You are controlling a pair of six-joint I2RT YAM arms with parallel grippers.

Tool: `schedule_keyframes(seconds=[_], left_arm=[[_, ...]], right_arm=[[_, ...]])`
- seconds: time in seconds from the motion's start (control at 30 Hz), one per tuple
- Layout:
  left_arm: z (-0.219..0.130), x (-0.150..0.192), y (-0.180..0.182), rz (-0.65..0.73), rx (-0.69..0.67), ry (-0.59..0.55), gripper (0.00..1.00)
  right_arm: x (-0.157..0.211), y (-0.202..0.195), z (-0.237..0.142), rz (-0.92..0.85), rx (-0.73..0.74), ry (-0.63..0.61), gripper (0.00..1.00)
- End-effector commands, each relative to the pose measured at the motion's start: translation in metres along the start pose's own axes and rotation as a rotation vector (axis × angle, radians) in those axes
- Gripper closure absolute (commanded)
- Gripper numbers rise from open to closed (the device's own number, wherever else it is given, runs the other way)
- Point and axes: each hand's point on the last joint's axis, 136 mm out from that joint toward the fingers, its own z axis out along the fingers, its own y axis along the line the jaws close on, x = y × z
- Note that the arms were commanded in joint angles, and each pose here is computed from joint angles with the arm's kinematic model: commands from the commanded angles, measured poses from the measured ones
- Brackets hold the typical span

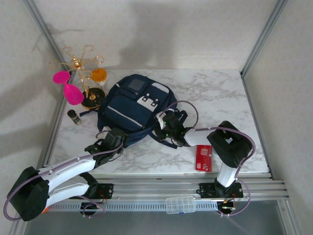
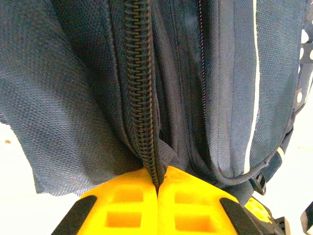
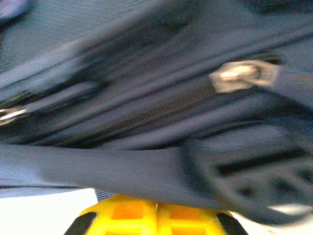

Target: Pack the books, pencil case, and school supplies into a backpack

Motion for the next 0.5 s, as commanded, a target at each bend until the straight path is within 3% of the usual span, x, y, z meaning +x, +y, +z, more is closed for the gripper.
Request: schedule_keyframes(seconds=[0.0,0.1,0.17,0.3,0.47], left_arm=[[-0.005,-0.018,0.006,0.007,-0.028,-0.068,1.00],[-0.007,-0.021,0.007,0.002,-0.022,-0.074,1.00],[-0.006,-0.022,0.008,0.001,-0.022,-0.073,1.00],[-0.007,-0.022,0.001,0.019,-0.014,-0.061,1.00],[-0.010,-0.014,-0.011,0.080,0.009,-0.013,1.00]], right_arm=[[-0.010,-0.058,-0.019,0.108,0.239,-0.038,0.99],[-0.014,-0.094,-0.028,0.181,0.370,-0.026,1.00],[-0.018,-0.098,-0.030,0.185,0.378,-0.031,1.00],[-0.024,-0.067,-0.031,0.110,0.227,-0.034,0.97],[-0.031,-0.025,-0.058,0.083,0.074,-0.045,0.79]])
